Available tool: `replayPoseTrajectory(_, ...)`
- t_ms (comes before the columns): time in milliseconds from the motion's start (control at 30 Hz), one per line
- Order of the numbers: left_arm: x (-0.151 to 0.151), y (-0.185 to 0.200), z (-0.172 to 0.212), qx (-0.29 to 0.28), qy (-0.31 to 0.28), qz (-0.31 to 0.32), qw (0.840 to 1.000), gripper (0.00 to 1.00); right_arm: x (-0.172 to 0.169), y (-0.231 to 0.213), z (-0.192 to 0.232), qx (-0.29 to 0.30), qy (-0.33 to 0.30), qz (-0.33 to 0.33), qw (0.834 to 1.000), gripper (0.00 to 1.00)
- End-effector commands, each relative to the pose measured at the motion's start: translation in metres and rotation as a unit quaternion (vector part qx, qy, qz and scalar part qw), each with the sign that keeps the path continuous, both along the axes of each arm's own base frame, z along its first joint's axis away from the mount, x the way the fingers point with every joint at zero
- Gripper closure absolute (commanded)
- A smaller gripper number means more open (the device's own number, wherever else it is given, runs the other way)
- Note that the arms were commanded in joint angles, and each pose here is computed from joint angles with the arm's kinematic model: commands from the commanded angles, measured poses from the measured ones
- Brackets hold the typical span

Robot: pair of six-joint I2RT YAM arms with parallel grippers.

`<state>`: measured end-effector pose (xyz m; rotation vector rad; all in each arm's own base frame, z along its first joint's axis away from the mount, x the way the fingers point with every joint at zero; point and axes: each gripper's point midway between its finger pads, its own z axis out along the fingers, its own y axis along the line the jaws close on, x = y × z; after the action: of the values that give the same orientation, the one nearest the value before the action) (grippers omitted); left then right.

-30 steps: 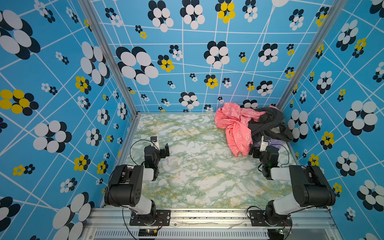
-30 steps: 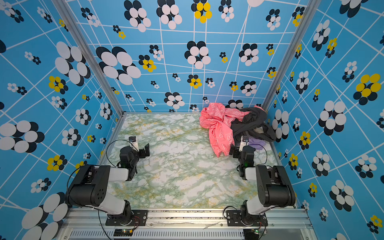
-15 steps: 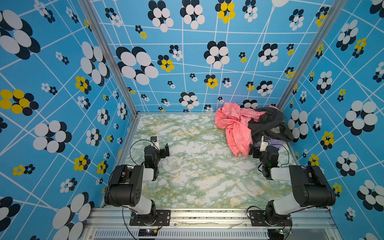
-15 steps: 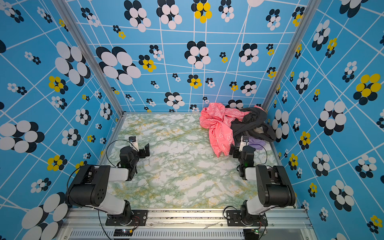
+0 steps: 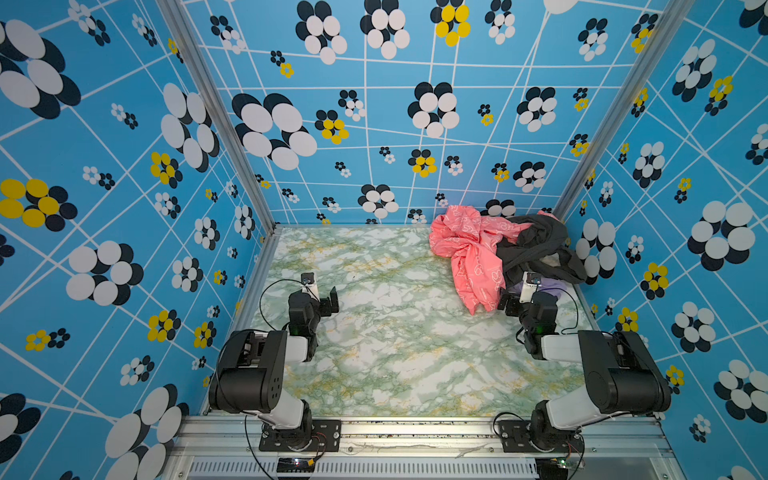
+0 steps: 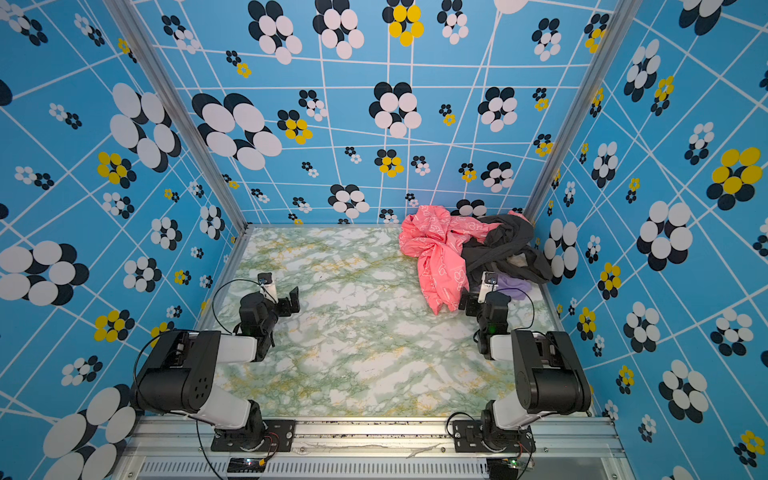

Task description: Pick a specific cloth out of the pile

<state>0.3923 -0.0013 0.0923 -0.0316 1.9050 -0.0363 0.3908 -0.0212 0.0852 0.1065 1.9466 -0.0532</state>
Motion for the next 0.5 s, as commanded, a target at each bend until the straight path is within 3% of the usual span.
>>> replayPoseTrajectory(0,0.005,0.001,0.004,0.007,-0.003,0.001,1.000,0.01,0.006,0.005,0.008,0.000,-0.012,0.011,1.000,0.01)
replayPoseTrajectory(100,0.004,0.001,0.004,0.007,-0.004,0.000,1.000,0.01,0.010,0.004,0.020,0.001,-0.001,0.008,1.000,0.01)
replayPoseTrajectory(200,0.005,0.017,0.014,0.011,0.006,0.051,0.999,0.01,0.008,0.002,0.035,0.001,0.016,0.000,1.000,0.01)
replayPoseTrajectory(367,0.004,0.015,0.056,0.026,0.010,0.058,0.998,0.01,0.000,0.003,0.074,-0.027,-0.010,0.016,0.999,0.01)
replayPoseTrajectory(467,0.004,0.017,0.085,0.013,0.004,0.066,0.998,0.01,-0.005,-0.009,0.104,-0.023,-0.002,-0.023,0.999,0.01)
